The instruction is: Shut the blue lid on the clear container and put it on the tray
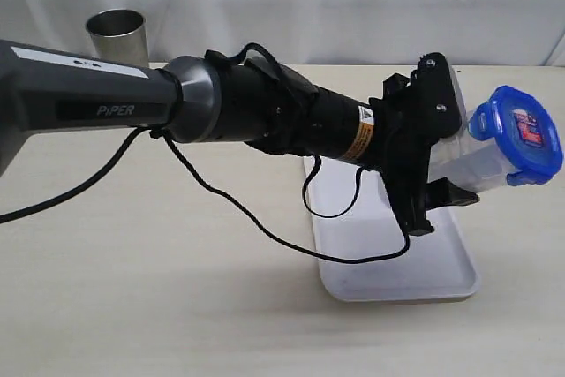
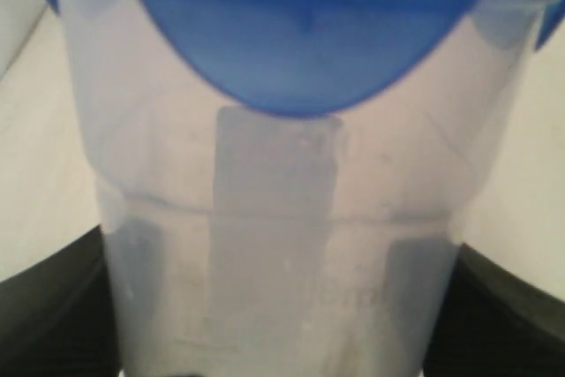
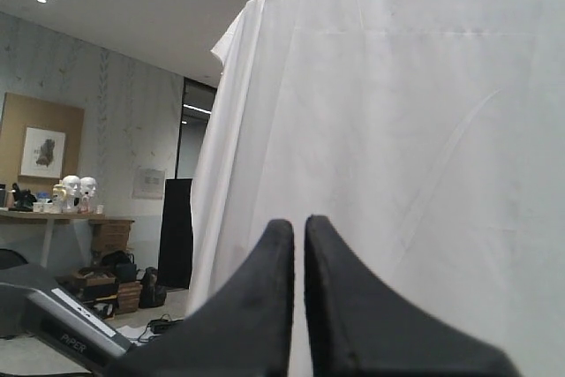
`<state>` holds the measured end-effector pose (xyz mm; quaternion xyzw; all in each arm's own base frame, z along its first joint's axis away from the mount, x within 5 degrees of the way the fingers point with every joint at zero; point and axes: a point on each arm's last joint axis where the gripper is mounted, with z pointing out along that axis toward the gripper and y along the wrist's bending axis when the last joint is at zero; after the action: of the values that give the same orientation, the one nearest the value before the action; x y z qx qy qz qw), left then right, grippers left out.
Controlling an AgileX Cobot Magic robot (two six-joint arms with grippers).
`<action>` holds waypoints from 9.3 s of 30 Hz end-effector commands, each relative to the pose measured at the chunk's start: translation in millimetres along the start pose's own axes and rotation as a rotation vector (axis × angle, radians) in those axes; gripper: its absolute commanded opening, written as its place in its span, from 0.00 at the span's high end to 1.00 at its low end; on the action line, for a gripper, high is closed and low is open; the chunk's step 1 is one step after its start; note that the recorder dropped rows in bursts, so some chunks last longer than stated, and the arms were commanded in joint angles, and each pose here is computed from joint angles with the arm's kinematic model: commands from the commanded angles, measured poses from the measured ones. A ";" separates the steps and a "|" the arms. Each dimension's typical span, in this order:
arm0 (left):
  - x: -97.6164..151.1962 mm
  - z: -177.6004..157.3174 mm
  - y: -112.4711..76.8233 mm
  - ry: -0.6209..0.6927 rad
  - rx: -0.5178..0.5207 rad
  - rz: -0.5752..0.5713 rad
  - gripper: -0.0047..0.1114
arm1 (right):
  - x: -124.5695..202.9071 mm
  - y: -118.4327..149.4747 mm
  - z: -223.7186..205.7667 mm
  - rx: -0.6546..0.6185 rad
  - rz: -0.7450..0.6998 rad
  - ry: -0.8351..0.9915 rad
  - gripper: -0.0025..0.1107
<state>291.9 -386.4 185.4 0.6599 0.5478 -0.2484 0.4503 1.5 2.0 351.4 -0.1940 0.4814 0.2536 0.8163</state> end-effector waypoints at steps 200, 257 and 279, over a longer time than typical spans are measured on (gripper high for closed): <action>-26.6 -434.3 -219.0 -0.634 -0.920 -0.150 0.96 | 37.3 2.6 2.0 -0.002 0.026 0.087 0.94; 92.7 -389.8 -208.2 -0.253 -1.415 -0.497 0.96 | 37.5 2.7 2.0 -0.002 0.026 0.088 0.94; 122.5 -372.5 -220.9 0.023 -1.296 -0.686 0.96 | 37.5 2.7 2.0 -0.002 0.026 0.088 0.94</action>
<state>56.0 -3.9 196.7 0.0524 0.7414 0.0032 0.6690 16.3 13.6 320.0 -0.2012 0.5184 0.2544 0.7912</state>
